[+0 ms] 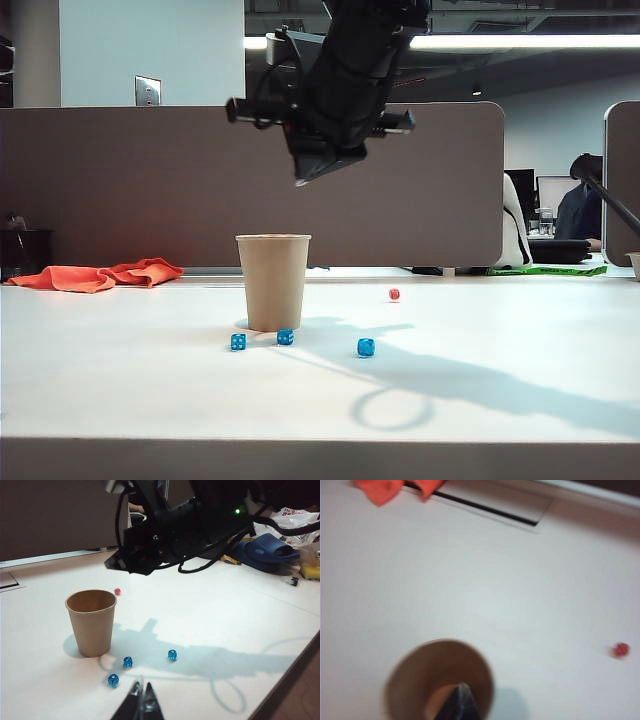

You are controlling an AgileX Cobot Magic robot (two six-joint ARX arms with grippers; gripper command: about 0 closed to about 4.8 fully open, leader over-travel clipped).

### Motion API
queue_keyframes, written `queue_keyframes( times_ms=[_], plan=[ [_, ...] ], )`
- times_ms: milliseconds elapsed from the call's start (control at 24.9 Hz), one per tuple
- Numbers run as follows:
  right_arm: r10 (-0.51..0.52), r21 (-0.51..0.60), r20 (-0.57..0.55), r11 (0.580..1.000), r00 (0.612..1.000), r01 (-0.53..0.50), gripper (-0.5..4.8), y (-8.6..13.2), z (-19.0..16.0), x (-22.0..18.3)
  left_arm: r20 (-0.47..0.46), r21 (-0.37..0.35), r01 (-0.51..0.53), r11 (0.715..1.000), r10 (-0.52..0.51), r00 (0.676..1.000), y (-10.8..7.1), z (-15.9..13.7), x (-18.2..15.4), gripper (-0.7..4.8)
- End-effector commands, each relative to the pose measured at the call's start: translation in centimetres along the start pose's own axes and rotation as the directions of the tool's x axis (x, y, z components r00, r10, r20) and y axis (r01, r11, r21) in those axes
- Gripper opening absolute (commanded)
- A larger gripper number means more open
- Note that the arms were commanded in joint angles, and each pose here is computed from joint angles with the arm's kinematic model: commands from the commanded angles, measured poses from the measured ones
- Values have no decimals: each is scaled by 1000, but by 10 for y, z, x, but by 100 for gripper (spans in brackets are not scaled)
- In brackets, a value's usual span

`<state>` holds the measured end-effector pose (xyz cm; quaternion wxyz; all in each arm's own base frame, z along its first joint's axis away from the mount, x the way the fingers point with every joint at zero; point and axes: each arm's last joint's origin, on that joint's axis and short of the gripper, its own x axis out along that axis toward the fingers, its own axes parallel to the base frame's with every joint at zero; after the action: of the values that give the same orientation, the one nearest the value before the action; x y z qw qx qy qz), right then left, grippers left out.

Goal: Pick up the dice with a different color and drop it into the paper cup.

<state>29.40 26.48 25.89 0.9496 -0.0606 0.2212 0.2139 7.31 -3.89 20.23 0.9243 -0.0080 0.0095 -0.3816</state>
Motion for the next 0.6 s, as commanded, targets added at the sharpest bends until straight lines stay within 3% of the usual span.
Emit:
queue_keyframes(
  times_ms=[40,321,442,603],
  plan=[
    [-79,-32,56,996,995,81,-6,-8,8,-1,15,8,7,1000,-8,1000,0,3,0,-6],
    [-131,25,105,991,986,129,-6,-41,16,6,15,8,5,1000,-5,1000,0,3,0,-6],
    [-106,64,165,993,981,97,-6,-66,24,9,15,8,5,1000,-5,1000,0,3,0,-6],
    [-115,85,167,991,979,102,-6,-90,25,12,14,8,5,1000,-5,1000,0,3,0,-6]
  ],
)
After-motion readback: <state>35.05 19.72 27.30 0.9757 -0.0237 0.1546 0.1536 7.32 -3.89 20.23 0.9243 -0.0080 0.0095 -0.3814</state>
